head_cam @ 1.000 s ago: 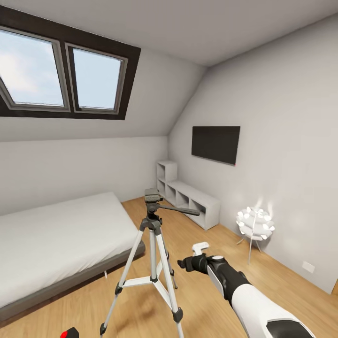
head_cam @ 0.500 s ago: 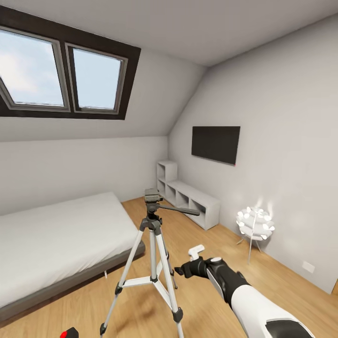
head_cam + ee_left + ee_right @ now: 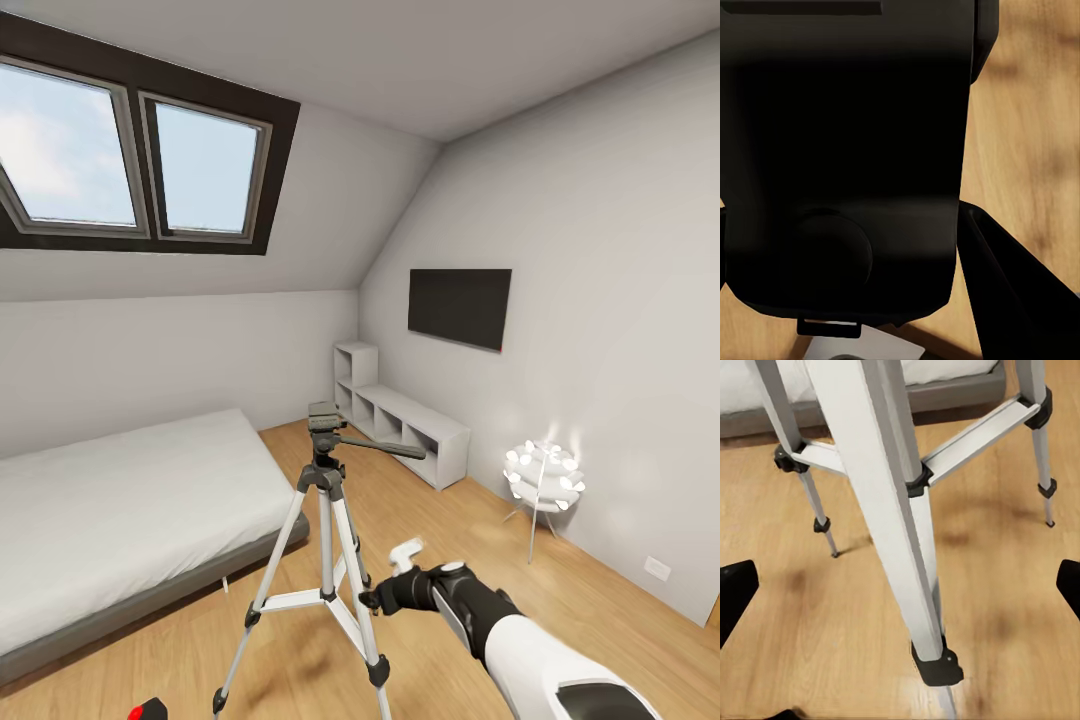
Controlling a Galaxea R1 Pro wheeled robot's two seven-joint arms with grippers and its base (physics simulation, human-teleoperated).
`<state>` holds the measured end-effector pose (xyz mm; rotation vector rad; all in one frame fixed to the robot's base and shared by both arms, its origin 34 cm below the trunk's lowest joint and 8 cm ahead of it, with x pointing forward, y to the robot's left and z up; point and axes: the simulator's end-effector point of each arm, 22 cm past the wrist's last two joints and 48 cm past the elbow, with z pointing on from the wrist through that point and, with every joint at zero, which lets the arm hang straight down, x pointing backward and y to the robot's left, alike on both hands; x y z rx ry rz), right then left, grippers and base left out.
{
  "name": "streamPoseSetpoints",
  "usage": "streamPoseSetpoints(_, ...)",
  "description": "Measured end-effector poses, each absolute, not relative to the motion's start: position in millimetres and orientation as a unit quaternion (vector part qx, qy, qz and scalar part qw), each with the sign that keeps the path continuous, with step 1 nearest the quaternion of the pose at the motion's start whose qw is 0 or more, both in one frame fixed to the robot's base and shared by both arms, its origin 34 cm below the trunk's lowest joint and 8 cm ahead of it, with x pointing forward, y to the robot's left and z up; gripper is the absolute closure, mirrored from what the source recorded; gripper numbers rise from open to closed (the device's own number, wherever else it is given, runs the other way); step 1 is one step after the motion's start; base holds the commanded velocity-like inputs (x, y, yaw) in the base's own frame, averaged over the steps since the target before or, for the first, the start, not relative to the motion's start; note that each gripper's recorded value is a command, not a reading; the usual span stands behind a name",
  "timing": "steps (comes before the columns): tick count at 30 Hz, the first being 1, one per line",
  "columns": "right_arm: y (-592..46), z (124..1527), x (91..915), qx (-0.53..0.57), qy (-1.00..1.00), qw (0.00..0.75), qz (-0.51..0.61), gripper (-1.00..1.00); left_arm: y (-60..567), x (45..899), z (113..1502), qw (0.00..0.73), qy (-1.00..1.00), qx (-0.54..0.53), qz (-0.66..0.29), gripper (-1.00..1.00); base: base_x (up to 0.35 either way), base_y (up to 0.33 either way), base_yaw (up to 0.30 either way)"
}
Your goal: Attach the digital camera to the camera tripod in the bedroom.
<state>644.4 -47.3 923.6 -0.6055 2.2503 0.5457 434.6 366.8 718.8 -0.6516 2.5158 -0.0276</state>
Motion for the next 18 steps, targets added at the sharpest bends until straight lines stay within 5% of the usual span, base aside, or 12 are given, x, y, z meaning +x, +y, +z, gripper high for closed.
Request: streamPoseSetpoints(18,-34,922,628,-0.253,0.867,0.347,0.251,-1.0,366,435,719,0.268,0.933,-0.241,-0.01,1.0,0.0,0.0,0.0)
